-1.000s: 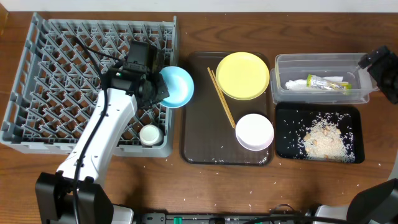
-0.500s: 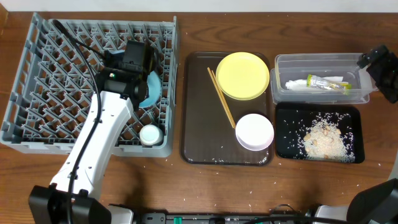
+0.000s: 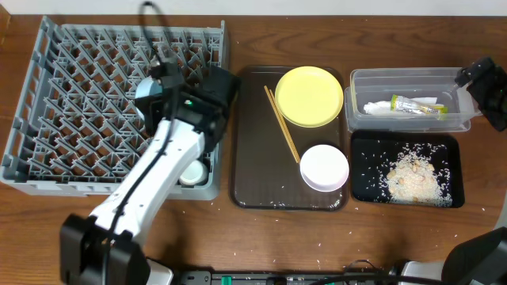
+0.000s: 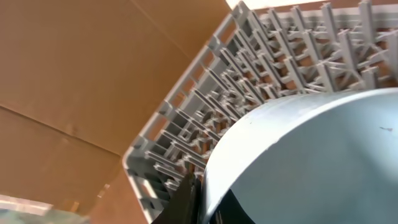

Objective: Sort waste into correct bins and load items into the dishwasher
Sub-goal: 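Set the light-blue bowl tilted into the rack and open the left gripper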

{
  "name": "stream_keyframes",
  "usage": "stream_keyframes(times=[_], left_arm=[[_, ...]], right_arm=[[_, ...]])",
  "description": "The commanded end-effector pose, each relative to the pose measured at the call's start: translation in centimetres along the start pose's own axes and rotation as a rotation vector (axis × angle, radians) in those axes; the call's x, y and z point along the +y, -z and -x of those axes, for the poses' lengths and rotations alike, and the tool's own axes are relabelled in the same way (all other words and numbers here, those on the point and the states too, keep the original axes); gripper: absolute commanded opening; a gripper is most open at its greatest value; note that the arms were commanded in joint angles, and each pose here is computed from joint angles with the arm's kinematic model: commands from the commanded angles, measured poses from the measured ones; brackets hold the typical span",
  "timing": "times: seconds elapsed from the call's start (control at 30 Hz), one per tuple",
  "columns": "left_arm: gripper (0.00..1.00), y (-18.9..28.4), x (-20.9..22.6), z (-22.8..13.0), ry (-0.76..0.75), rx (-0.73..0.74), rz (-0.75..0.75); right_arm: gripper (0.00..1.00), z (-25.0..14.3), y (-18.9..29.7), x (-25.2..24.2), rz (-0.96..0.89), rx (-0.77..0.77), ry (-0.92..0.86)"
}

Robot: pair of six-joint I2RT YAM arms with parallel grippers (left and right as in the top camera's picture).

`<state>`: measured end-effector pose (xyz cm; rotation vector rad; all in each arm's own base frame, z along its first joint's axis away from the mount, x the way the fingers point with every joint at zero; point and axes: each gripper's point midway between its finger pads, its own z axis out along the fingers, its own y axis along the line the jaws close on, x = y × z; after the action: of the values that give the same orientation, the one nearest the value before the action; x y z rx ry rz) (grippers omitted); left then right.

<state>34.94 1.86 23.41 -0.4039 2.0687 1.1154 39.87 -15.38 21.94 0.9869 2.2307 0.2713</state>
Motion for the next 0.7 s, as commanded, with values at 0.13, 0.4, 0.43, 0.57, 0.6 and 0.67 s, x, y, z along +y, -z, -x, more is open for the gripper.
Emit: stream_keyframes(times=[0.13, 0.4, 0.43, 0.57, 0.6, 0.67], left_arm=[[0.08, 0.0, -1.1, -0.5, -0.096, -0.161, 0.193], [0.07, -0.8, -3.5, -1.9, -0.165, -0.163, 0.21], [0.07, -0.9, -3.6, -2.1, -0.174, -0.162, 0.212], [0.07, -1.2, -4.0, -3.3, -0.203, -0.136, 0.197], [0.08, -1.3, -4.2, -3.7, -0.206, -0.12, 0.186], [0.07, -1.5, -4.5, -4.5, -0.216, -0.093, 0.167]], right_arm=[[0.99, 0.2, 0.1, 0.2, 0.008, -0.001, -0.011], [0.99, 0.2, 0.1, 0.2, 0.008, -0.001, -0.011], [0.99, 0.2, 0.1, 0.2, 0.008, -0.002, -0.011], [0.99, 0.2, 0.1, 0.2, 0.008, -0.001, -0.011], [0.99, 0.2, 0.1, 0.2, 0.008, -0.002, -0.011], [0.99, 0.2, 0.1, 0.2, 0.008, -0.001, -0.011]])
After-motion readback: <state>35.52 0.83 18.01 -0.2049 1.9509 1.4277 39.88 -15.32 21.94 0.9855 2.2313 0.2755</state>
